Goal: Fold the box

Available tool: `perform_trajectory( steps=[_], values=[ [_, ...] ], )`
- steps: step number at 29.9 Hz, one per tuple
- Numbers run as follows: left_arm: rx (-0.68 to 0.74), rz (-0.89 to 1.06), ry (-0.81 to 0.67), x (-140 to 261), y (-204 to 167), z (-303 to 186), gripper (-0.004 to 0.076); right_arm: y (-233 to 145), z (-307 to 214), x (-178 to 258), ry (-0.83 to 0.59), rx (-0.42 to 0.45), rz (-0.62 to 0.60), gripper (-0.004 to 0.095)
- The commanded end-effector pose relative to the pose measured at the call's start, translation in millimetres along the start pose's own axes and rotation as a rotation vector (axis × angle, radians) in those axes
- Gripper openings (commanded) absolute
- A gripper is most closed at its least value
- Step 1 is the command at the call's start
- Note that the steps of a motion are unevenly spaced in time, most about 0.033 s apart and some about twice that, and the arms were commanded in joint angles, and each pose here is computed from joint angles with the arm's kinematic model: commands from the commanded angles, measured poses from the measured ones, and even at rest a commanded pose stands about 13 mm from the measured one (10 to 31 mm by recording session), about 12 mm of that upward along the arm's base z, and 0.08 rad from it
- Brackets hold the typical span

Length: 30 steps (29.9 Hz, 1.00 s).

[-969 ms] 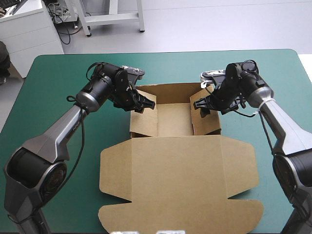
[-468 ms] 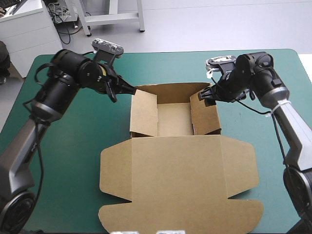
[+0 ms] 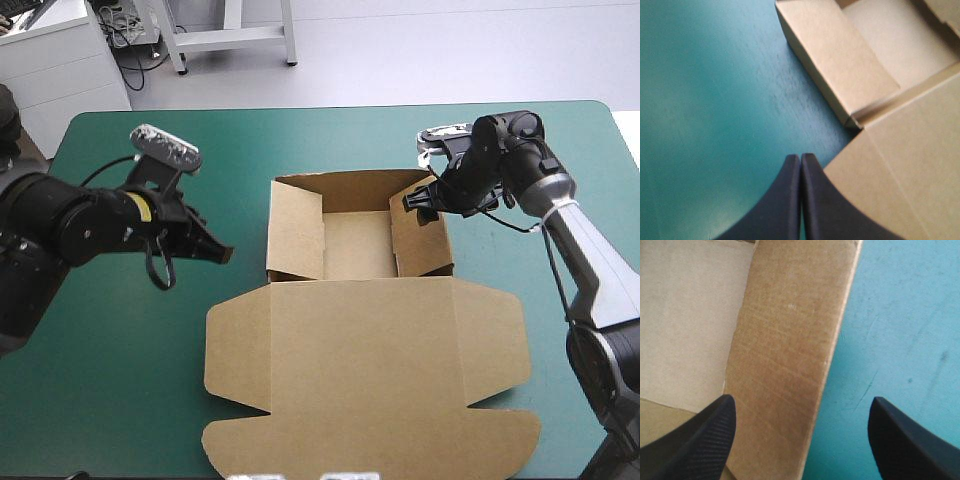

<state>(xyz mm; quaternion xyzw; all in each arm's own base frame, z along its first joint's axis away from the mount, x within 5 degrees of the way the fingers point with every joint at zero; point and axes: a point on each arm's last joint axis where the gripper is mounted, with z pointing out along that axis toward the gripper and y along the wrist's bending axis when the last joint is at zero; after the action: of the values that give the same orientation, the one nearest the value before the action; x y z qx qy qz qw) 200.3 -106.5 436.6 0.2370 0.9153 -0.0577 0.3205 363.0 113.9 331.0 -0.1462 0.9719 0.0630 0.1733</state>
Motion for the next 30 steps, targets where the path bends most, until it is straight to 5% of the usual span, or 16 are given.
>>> perform_trajectory(
  steps=[1,10,18,30],
  values=[
    [-0.031,0.01,0.052,33.4,2.9,-8.8,-0.0032,-0.2,-9.3,-9.5,-0.09,0.001,-0.009,0.0676],
    [-0.036,-0.065,0.083,110.9,1.2,6.3,-0.0032,-2.7,27.7,-18.7,-0.061,-0.004,0.0,0.0507],
    [-0.035,-0.085,0.008,137.9,1.3,-4.2,-0.0032,-4.3,43.9,-21.9,-0.051,0.001,-0.015,-0.0028],
    [-0.047,-0.086,-0.011,140.0,2.6,-8.5,-0.0032,-61.7,-1.9,-42.9,-0.209,0.106,0.038,-0.0022]
  ],
)
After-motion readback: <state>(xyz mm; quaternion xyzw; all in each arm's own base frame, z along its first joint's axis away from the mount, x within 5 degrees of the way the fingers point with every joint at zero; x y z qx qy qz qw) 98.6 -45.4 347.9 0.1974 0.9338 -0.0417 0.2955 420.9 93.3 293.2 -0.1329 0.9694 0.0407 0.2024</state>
